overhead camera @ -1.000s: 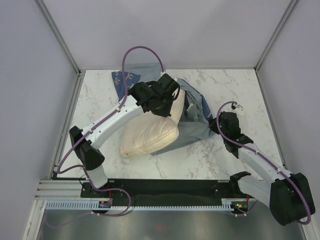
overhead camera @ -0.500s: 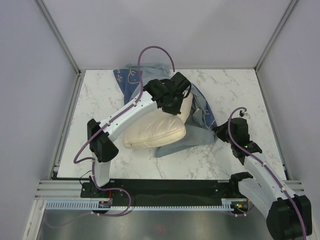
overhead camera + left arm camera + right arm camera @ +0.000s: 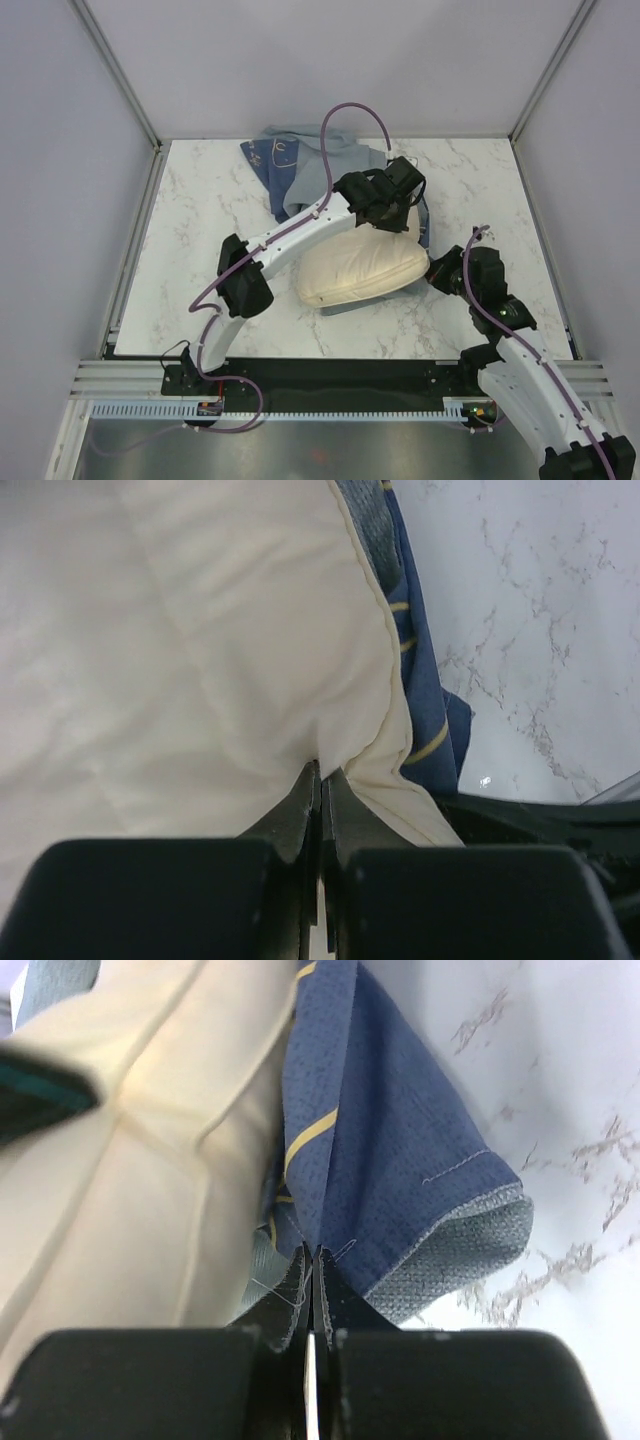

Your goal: Put the pillow into the pillowcase

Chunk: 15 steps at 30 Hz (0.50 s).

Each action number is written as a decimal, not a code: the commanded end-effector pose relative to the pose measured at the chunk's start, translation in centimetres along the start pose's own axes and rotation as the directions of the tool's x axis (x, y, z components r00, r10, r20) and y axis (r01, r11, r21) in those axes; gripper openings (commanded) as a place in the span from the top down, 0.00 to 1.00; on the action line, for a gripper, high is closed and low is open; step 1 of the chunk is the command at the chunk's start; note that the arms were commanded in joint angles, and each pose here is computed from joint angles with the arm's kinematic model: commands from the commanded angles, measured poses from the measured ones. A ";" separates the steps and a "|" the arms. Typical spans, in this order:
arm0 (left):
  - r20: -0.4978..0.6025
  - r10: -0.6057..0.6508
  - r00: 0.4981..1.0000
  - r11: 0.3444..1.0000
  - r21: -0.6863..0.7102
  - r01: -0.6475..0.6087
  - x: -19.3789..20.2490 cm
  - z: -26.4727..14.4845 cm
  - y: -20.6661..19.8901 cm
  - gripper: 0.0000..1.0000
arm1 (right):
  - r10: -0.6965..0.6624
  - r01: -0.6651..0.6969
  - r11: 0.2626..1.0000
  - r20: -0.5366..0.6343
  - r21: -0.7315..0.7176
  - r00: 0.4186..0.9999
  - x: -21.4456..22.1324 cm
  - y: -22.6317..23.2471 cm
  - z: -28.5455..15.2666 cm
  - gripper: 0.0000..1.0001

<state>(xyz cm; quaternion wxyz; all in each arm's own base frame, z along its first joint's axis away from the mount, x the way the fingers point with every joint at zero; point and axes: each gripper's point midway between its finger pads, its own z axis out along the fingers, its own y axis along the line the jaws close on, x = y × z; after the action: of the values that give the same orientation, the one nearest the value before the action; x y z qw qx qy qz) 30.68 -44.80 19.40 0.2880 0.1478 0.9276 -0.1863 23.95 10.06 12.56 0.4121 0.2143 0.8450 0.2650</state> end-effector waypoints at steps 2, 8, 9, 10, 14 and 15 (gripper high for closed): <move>0.221 -0.109 0.969 0.993 -0.024 0.117 -6.3 2.2 1.3 0.98 | -0.054 0.055 0.998 -0.078 0.013 0.995 2.6 -0.7 -2.5 1.00; 0.219 -0.066 0.974 0.990 -0.105 0.090 -6.0 2.1 4.8 0.98 | -0.103 0.118 0.987 -0.136 0.109 0.985 2.3 -1.7 -1.7 0.75; 0.185 -0.048 0.982 0.986 -0.146 0.076 -4.3 2.6 6.1 0.98 | -0.108 0.124 0.984 -0.130 0.125 0.986 1.9 -1.8 -1.4 0.73; 0.223 -0.047 0.974 0.987 -0.138 0.079 -5.1 0.2 6.2 0.98 | -0.113 0.127 0.980 -0.092 0.156 0.989 0.8 -1.9 -1.3 0.69; 0.197 0.024 0.980 0.977 -0.213 0.019 -2.2 -1.6 9.4 0.98 | -0.148 0.138 0.965 0.028 0.224 0.989 -3.0 -1.4 -1.5 0.15; 0.193 0.033 0.981 0.977 -0.213 0.009 -1.7 -1.8 9.7 0.98 | -0.160 0.145 0.962 0.047 0.231 0.986 -3.8 -1.1 -1.4 0.15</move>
<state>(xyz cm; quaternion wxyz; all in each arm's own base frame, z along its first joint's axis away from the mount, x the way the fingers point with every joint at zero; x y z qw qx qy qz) 33.77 -38.36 13.26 0.3095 0.1096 0.9391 -0.1013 22.21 8.21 10.66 0.3629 0.1950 0.8970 0.1600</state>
